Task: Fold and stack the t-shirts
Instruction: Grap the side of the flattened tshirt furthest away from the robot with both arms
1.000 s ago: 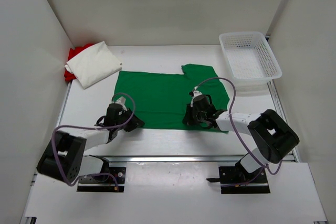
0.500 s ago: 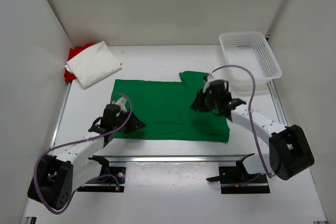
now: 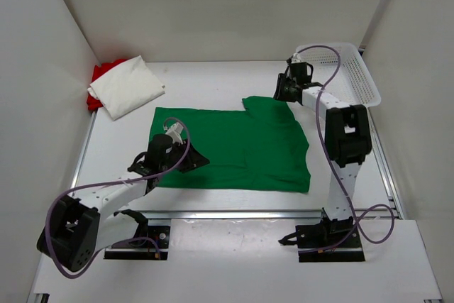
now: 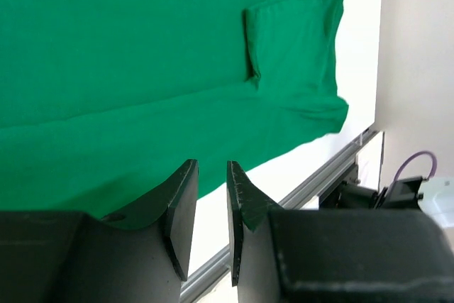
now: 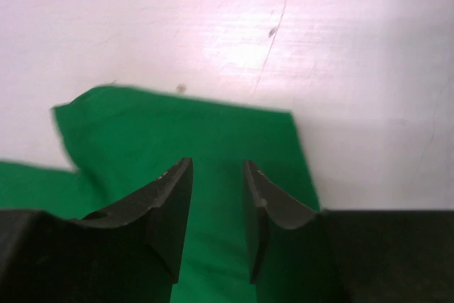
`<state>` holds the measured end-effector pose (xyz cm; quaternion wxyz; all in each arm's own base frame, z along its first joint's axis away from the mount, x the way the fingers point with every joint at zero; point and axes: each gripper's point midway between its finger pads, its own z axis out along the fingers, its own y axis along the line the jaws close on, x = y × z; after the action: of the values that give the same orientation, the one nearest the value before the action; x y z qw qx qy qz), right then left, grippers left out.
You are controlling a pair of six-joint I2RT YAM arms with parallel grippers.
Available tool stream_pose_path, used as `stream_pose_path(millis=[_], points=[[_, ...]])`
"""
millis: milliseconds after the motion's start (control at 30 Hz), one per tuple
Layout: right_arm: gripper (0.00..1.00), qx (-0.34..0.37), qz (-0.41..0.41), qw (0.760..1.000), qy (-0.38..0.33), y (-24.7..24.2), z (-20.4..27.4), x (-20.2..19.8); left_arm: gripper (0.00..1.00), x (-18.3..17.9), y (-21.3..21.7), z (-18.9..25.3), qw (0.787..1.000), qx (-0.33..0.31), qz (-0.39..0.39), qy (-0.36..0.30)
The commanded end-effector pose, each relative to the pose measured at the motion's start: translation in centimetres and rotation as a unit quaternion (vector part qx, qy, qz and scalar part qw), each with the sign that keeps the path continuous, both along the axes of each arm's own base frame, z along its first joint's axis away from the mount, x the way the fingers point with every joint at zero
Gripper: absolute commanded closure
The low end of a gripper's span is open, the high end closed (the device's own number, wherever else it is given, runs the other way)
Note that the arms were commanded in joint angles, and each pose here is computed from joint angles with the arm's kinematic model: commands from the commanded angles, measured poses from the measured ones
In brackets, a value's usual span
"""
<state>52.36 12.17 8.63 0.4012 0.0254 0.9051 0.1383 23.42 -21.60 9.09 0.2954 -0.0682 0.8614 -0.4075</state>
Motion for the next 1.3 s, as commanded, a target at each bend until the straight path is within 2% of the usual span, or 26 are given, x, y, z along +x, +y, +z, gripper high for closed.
stream_pose_path(millis=[0,100,133,300,400,433,533,567,667,733,800,833,867,967,1033,1067,1100,1167,1267], points=[[0.67,-0.055,-0.02,0.998,-0.004,-1.9,0.3,3.0,0.67,-0.3,-0.9,-0.1,1.0,0.002,-0.019,-0.011],[0.59,-0.065,-0.024,0.997,0.035,-2.7,-1.9,3.9,0.66,-0.6,-1.7,-0.3,0.999,-0.008,-0.031,-0.007],[0.58,-0.076,-0.035,0.996,0.025,-3.3,-1.2,4.8,0.67,-1.0,-1.9,-0.7,0.999,-0.008,-0.038,0.003],[0.54,-0.119,-0.043,0.99,0.065,-3.7,-4.2,4.4,0.67,-0.9,-2.3,-1.2,0.999,-0.009,-0.042,0.006],[0.55,-0.09,-0.023,0.992,0.09,-3.3,-4.8,4.0,0.67,-0.9,-2.5,-1.2,0.999,-0.01,-0.046,0.01],[0.57,-0.08,-0.023,0.992,0.099,-3.0,-5.3,3.9,0.68,-0.7,-2.6,-0.9,0.999,-0.011,-0.045,0.005],[0.79,-0.051,-0.003,0.993,0.104,-1.7,-4.8,2.6,0.67,-0.6,-2.3,-1.0,0.999,-0.013,-0.041,0.008],[0.8,-0.034,0.001,0.995,0.091,-1.2,-3.7,2.4,0.67,-0.5,-2.1,-0.9,0.999,-0.012,-0.037,0.003],[0.98,-0.014,0.005,0.999,0.048,-0.8,-0.6,2.1,0.67,-0.4,-2.0,-1.1,0.999,-0.009,-0.032,0.006],[0.99,-0.014,0.012,1.0,0.013,-0.1,1.6,1.9,0.67,-0.4,-2.0,-0.9,0.999,-0.009,-0.032,0.002],[1.0,-0.027,0.017,0.999,0.006,0.5,2.0,0.0,0.67,-0.4,-2.1,-0.8,0.999,-0.008,-0.033,-0.002],[1.0,-0.033,0.024,0.999,-0.025,1.1,4.1,-0.4,0.67,-0.4,-1.9,-0.9,1.0,-0.009,-0.029,0.002],[1.0,-0.035,0.027,0.999,-0.025,1.2,4.1,-2.3,0.67,-0.4,-1.9,-1.1,1.0,-0.011,-0.028,0.003],[0.97,-0.042,0.039,0.997,-0.056,2.7,4.2,-6.3,0.67,0.0,-1.4,-1.1,1.0,-0.015,-0.02,0.004],[0.94,-0.028,0.052,0.997,-0.044,3.7,2.6,-10.4,0.67,0.4,-1.2,-1.1,1.0,-0.012,-0.015,0.002],[0.92,-0.018,0.055,0.997,-0.047,4.2,2.2,-11.1,0.67,0.5,-1.3,-0.9,1.0,-0.015,-0.013,0.001],[0.87,-0.01,0.062,0.998,-0.019,4.6,0.4,-13.7,0.67,0.4,-1.6,-0.6,1.0,-0.022,-0.019,0.001],[0.71,0.005,0.082,0.996,-0.023,5.6,-0.2,-15.4,0.67,0.6,-1.5,-0.5,1.0,-0.021,-0.014,0.002],[0.65,0.009,0.068,0.998,-0.003,4.2,-0.5,-16.2,0.67,1.1,-1.3,0.0,1.0,-0.019,-0.01,-0.007]])
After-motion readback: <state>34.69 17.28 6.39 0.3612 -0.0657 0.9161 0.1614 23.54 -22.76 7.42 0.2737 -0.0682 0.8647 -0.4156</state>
